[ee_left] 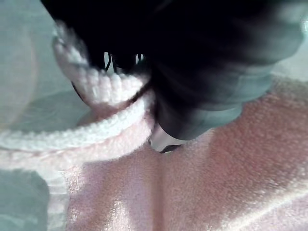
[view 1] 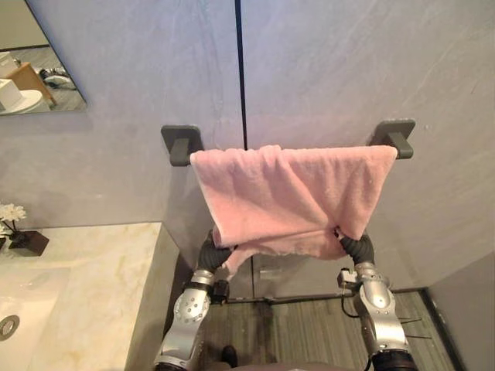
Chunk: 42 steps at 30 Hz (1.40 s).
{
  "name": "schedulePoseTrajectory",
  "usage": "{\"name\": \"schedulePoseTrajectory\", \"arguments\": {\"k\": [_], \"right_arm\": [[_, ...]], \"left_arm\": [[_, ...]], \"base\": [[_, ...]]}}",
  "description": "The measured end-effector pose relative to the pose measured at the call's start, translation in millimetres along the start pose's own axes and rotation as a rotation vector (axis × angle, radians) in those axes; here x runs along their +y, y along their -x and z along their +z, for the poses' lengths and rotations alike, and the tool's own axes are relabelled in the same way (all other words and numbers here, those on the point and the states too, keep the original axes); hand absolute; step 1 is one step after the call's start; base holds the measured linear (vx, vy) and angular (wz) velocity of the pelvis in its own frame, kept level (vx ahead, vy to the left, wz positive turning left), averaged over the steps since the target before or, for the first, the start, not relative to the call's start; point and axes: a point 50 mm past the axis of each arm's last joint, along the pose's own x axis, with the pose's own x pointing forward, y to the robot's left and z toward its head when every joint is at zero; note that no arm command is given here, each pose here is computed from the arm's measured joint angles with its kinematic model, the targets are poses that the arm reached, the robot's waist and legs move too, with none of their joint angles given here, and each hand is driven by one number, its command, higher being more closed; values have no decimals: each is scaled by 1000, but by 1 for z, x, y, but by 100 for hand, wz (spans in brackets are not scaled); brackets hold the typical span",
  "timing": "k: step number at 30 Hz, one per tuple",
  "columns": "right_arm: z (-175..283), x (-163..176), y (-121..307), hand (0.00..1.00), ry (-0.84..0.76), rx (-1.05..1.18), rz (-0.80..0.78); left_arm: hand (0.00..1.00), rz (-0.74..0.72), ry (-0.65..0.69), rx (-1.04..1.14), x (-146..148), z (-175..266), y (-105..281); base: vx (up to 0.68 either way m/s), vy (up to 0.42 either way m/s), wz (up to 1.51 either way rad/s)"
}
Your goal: Organize washtable
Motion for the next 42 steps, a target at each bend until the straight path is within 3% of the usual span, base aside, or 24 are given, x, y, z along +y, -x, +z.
{"name": "schedulePoseTrajectory", "arguments": {"k": [14, 15, 29, 36, 42], "right_arm": [[-16, 20, -5, 100, 21, 66, 48], [-16, 22, -6, 0, 14, 69, 51], [-31, 11, 1, 0, 5, 133, -63], [-83, -18, 42, 0, 9, 422, -221], [-90, -33, 56, 0, 2, 459, -280]], "left_arm": [[100, 89, 70, 185, 8, -41, 15], [0, 96, 73, 191, 9, -43, 15], [0, 215, 82, 262, 28, -56, 23], [0, 349, 93, 389, 48, -78, 45], [0, 385, 118, 369, 57, -73, 49]], "base": [[-5, -1, 0], [-37, -11, -1], [11, -6, -4], [40, -19, -5], [-27, -14, -4]]}}
